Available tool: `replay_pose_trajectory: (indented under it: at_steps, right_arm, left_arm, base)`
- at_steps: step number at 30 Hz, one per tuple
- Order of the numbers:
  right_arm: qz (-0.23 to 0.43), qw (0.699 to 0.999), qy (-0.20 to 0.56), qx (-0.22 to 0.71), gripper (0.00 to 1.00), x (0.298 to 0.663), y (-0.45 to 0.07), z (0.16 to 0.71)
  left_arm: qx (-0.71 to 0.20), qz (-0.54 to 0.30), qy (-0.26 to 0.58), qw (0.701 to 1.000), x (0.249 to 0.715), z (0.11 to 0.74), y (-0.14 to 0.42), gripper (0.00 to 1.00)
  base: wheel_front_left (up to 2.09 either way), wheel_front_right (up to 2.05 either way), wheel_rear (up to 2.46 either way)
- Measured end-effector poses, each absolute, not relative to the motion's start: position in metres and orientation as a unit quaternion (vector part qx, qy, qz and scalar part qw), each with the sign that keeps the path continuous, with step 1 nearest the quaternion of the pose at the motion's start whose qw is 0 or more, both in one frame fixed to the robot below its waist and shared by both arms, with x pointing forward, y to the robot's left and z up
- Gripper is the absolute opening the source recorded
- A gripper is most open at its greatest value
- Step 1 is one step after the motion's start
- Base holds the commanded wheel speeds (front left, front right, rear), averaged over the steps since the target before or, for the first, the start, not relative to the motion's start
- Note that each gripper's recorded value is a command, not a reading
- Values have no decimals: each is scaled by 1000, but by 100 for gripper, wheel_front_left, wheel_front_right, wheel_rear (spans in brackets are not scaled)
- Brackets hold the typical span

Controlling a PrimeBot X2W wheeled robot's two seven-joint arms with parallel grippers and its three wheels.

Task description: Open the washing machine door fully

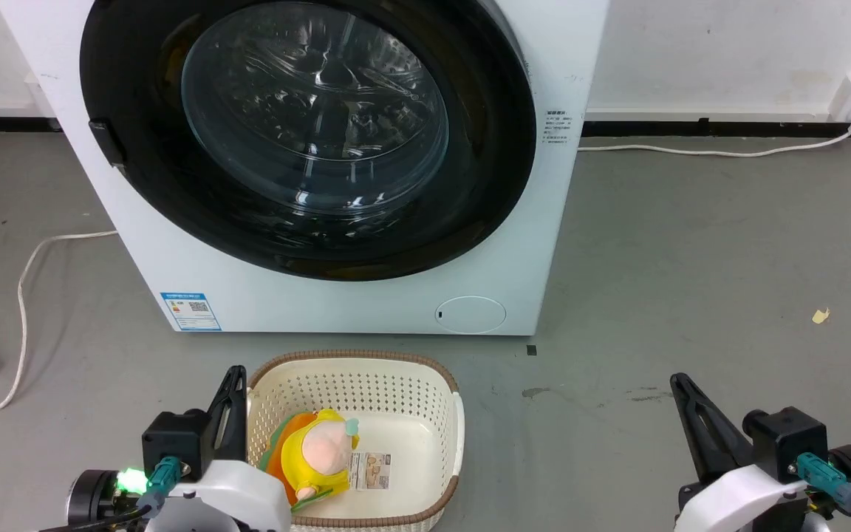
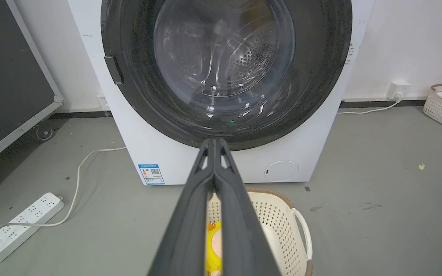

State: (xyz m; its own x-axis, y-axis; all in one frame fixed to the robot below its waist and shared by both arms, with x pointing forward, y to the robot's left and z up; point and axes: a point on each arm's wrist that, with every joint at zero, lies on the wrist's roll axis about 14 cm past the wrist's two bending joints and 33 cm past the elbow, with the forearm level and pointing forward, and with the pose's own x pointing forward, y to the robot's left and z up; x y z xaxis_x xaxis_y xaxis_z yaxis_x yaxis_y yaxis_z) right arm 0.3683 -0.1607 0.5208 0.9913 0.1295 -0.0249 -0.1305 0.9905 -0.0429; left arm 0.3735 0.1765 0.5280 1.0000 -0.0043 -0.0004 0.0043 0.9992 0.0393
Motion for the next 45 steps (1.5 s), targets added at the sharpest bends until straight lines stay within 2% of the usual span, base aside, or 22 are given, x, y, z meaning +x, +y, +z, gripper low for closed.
replay_pose_trajectory:
  at_steps: [45]
  right_arm:
    - [65, 998, 11, -22, 0, 368, -161, 521]
  left_arm:
    - [20, -2, 0, 1000, 373, 528, 177, 0]
  base:
    - [0, 0, 0]
